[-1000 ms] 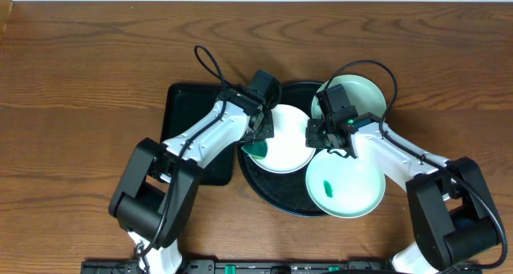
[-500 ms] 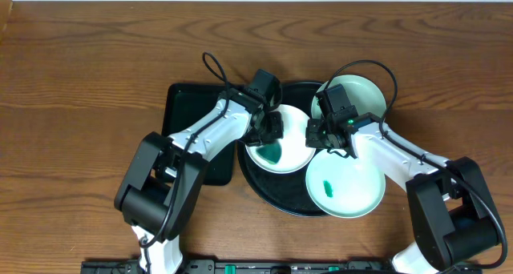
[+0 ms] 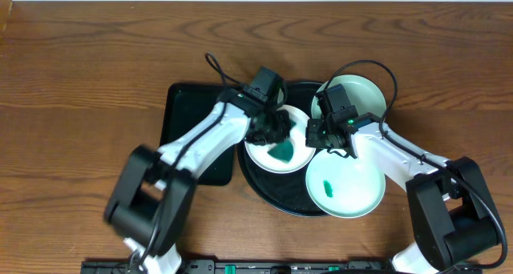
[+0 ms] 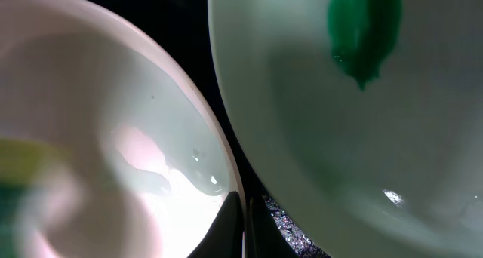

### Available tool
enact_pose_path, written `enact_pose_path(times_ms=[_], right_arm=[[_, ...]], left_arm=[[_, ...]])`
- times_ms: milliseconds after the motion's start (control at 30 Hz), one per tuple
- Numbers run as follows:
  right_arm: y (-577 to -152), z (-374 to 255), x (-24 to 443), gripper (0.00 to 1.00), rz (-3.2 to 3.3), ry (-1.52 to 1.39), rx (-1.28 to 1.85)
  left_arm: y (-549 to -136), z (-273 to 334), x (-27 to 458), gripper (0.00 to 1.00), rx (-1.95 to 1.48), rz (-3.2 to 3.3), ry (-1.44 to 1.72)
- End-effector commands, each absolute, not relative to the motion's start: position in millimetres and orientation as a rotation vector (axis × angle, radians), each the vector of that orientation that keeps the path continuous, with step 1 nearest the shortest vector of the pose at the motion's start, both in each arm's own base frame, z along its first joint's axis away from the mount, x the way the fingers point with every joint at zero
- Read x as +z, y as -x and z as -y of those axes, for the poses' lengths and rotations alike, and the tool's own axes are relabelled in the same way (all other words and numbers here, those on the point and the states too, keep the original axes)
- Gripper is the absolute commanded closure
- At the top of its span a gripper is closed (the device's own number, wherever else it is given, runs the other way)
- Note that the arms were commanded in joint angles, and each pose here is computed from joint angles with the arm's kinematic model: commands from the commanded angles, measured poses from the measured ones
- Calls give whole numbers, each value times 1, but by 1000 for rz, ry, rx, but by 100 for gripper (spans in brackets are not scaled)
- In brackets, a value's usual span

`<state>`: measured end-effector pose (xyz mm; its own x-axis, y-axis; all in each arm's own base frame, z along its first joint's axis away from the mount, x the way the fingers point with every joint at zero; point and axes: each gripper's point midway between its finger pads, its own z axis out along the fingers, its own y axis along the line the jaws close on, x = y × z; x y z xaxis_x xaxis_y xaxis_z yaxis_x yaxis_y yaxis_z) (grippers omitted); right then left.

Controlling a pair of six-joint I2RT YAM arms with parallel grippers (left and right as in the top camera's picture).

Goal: Clean dirty plates on tray and stack at the side
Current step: 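Keep wiping the white plate surface with the sponge, left gripper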

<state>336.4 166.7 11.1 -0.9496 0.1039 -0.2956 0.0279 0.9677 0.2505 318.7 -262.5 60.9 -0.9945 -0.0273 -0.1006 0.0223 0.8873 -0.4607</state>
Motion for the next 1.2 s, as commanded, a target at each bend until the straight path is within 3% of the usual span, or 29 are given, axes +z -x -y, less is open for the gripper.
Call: enact_pose_path(times_ms=[0,200,800,1167], right_arm=[[-332,-180,12,99,-2813,-52,423],[-332,-180,12,99,-2813,-52,423],[-332,-180,12,99,-2811,-52,424],[-333,-180,12,99,-2810,-51,425]], left_arm=[[-341,239,95,92,-538,-2791,24],[-349,225,93,92,-417,-2758,31],[-352,196,20,92,-93,-2864,58],[-324,233,6,92,-397,-3014,10]])
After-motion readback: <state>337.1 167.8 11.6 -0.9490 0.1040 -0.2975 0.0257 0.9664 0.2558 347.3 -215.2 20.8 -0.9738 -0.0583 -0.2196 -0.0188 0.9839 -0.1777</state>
